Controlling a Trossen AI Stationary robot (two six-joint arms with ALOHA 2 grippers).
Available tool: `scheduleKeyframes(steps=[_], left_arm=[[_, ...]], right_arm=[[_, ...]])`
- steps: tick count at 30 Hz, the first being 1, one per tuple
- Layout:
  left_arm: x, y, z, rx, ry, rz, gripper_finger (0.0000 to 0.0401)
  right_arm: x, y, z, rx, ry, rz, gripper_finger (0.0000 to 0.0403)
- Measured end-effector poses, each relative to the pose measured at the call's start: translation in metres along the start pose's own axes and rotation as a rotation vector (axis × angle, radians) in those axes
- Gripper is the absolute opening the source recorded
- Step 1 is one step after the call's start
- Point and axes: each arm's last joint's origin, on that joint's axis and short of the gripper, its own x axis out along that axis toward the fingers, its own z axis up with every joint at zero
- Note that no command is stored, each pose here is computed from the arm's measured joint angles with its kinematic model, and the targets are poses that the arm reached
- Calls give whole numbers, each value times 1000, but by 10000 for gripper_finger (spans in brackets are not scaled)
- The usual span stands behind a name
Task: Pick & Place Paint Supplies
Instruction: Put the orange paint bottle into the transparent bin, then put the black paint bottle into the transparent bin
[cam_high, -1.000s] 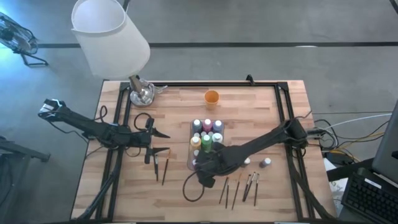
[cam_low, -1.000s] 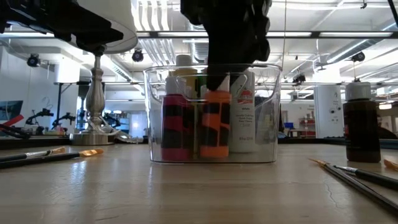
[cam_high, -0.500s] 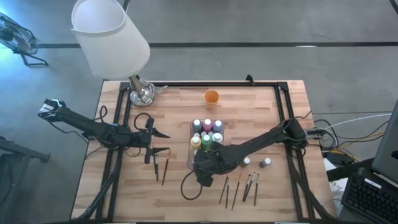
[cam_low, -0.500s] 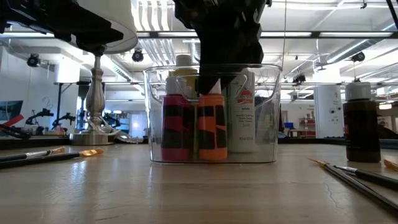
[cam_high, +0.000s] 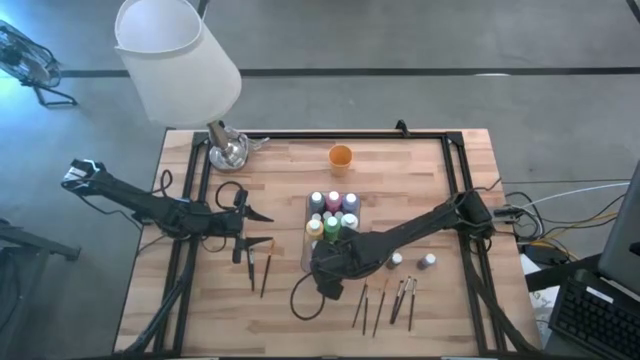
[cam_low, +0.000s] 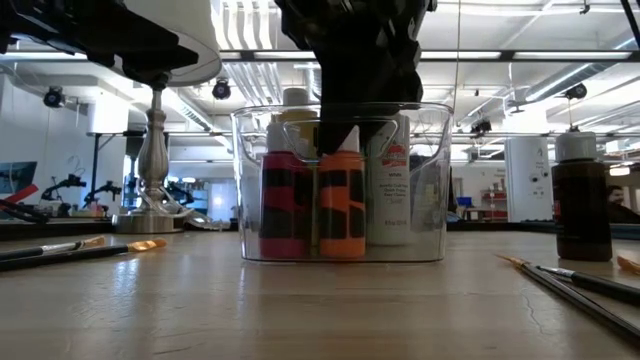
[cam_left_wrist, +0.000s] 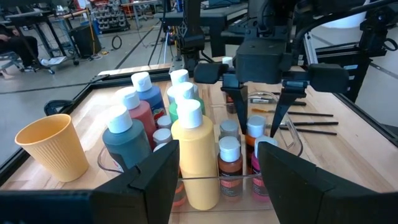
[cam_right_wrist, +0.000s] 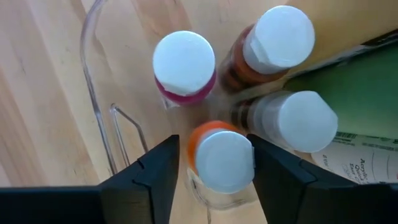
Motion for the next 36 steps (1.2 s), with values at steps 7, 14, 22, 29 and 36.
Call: scheduleKeyframes(steps=[7, 14, 22, 29, 36], left_arm=[[0, 0, 0, 0, 0, 0, 222], [0, 0, 0, 0, 0, 0, 222], [0, 0, 0, 1, 3, -1, 222], [0, 0, 0, 2, 5, 0, 222], [0, 0, -1, 2, 5, -1, 223]], right_arm=[[-3, -1, -1, -4, 23, -12, 182], [-11, -1, 1, -7, 16, 4, 172], [-41, -6, 1, -1, -14, 35, 192], [-88, -19, -9, 14, -17, 41, 190], [-132, -40, -40, 84, 105, -86, 169]])
